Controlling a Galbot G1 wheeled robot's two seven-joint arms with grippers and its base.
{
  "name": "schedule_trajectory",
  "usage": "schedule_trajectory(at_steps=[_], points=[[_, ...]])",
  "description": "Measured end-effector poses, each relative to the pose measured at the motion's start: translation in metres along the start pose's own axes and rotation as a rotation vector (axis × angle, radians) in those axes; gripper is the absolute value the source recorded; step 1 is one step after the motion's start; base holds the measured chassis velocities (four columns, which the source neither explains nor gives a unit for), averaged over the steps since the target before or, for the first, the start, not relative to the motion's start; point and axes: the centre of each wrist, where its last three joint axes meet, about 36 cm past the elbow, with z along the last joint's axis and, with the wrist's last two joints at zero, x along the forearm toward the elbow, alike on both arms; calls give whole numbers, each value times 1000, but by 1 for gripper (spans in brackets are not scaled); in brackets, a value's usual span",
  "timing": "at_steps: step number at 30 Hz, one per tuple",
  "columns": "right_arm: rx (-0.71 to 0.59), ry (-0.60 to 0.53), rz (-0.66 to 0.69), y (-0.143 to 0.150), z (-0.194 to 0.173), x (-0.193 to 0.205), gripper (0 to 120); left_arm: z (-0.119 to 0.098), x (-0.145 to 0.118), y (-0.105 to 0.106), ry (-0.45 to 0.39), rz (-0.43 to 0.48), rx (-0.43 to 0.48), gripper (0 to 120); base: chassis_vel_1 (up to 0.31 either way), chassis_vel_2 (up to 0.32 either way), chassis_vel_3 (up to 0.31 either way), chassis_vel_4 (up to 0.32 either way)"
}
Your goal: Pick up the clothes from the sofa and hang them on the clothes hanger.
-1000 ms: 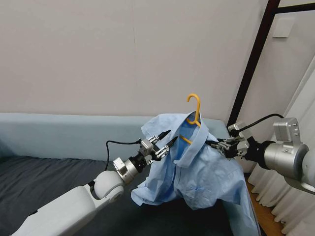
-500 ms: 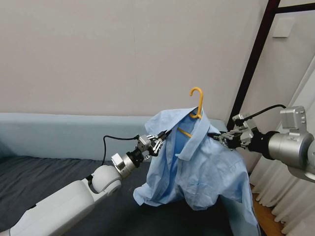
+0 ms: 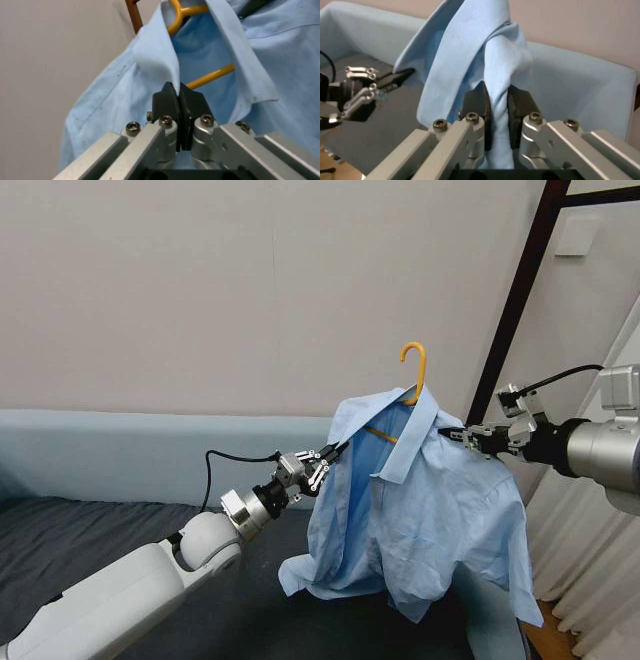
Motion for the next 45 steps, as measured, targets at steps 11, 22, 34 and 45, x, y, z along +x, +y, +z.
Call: schedule_trajectory(at_steps=[11,22,34,45], points=[[4,-54,-27,13,-5,10,7,0,-15,-26,13,-42,79,0,0,0,0,0],[22,-221,-51,29,-22,27,7,-46,-41,-26,-38,-116,94,8,0,0,0,0],[23,-186,2,13,-41,49,7,-61,-61,-10,-26,-118,47,0,0,0,0,0],[30,-141,41,16,-28,40,7,-42,-4,-52,136,-251,126,30,0,0,0,0]])
